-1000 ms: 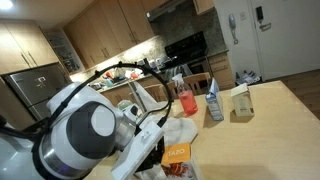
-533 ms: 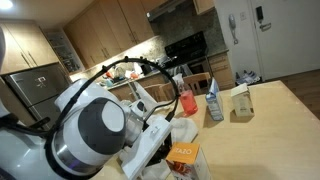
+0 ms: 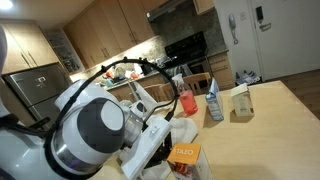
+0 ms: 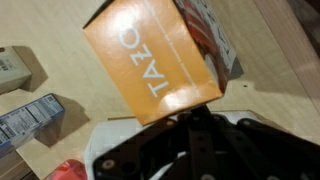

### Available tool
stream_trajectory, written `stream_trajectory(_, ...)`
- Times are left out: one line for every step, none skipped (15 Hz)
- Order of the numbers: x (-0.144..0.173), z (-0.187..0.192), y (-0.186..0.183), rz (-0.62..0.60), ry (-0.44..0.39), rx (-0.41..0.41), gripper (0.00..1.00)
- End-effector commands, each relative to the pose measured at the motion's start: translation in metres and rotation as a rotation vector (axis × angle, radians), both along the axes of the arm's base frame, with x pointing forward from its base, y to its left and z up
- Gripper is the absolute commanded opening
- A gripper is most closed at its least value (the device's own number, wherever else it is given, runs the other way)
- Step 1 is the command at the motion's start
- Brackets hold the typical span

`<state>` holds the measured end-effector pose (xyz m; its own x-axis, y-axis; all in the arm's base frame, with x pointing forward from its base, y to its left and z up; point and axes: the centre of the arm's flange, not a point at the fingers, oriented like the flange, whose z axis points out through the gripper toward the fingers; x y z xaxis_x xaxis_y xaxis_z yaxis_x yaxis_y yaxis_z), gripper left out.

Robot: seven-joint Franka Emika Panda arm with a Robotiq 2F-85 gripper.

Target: Move the blue box forward then move the beige box forward then move the white box forward then move the white bag to the right and put it upright

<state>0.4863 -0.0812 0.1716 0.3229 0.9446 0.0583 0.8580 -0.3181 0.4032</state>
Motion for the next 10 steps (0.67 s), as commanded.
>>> stream_trajectory(-0.017, -0.001, 0.012, 0.020, -0.017, -0.032, 0.00)
stream_trajectory(-0.020, 0.000, 0.015, 0.040, -0.005, -0.025, 0.00)
stream_trajectory(-0.022, 0.000, 0.019, 0.049, -0.008, -0.033, 0.00)
stream_trajectory(-0.026, -0.001, 0.023, 0.065, 0.001, -0.029, 0.00)
stream_trajectory(-0.029, -0.002, 0.026, 0.076, 0.001, -0.034, 0.00)
stream_trajectory(-0.033, -0.002, 0.030, 0.081, 0.002, -0.036, 0.00)
stream_trajectory(-0.036, -0.003, 0.033, 0.091, 0.007, -0.034, 0.00)
stream_trajectory(-0.039, -0.003, 0.035, 0.101, 0.010, -0.035, 0.00)
stream_trajectory(-0.044, -0.004, 0.037, 0.112, 0.013, -0.037, 0.00)
stream_trajectory(-0.048, -0.005, 0.038, 0.120, 0.016, -0.042, 0.00)
